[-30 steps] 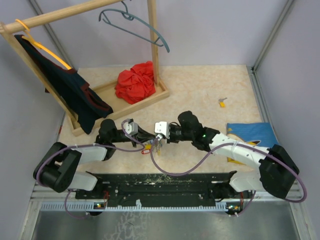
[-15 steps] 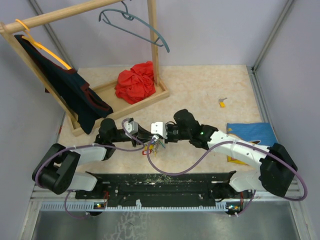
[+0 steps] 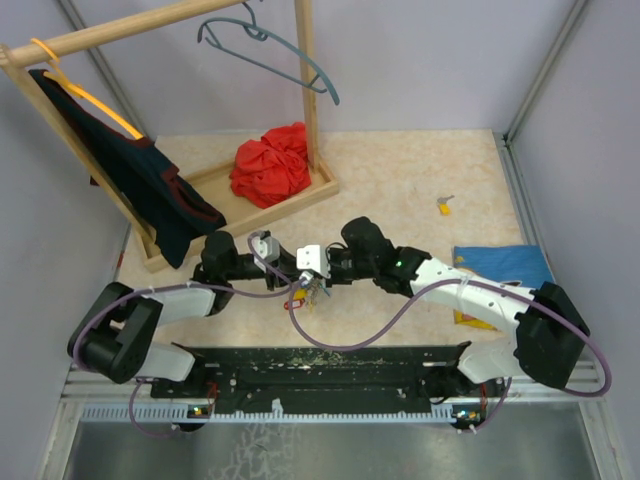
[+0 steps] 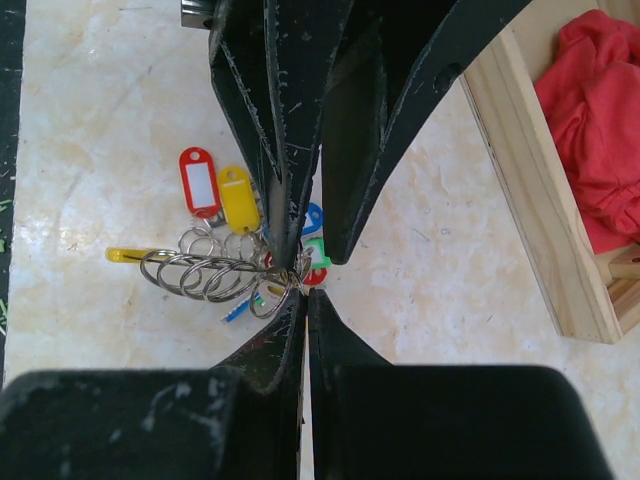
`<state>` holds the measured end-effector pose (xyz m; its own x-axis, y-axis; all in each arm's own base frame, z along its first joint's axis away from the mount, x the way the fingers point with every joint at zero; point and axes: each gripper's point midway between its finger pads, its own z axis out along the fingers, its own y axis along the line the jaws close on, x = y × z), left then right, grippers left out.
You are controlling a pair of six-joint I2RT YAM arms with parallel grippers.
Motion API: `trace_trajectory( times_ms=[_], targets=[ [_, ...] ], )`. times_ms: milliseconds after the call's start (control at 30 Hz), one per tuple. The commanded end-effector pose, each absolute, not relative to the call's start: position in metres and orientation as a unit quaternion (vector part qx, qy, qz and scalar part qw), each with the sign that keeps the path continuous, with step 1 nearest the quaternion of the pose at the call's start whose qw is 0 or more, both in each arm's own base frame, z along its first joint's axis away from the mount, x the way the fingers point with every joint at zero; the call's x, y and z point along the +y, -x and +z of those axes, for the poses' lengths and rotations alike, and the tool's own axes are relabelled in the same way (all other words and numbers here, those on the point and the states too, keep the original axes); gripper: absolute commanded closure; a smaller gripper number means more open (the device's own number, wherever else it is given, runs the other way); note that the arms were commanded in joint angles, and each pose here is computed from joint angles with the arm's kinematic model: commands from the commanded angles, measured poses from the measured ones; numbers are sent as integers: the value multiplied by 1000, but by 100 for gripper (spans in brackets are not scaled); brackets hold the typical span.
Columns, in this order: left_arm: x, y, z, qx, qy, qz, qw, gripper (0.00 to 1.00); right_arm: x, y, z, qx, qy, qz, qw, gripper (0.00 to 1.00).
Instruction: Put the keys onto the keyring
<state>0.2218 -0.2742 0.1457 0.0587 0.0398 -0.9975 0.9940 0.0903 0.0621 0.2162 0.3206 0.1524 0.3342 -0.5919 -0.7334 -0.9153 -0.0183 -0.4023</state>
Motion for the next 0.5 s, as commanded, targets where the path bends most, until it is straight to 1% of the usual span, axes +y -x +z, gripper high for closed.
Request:
trace_trajectory(
  times_ms=[0, 267, 300, 467],
  targets=[
    [-277, -224, 146, 511, -510, -457, 521, 69, 338, -219, 184, 516, 689, 191, 471, 100],
    [-278, -221, 140, 514, -517, -468, 499, 70, 334, -221, 184, 518, 690, 180, 472, 100],
    [-278, -220, 140, 514, -518, -470, 498, 73, 334, -222, 184, 518, 691, 177, 472, 100],
    [-279, -219, 140, 513, -519, -473, 494, 93, 331, -221, 182, 521, 692, 174, 469, 100]
  ],
)
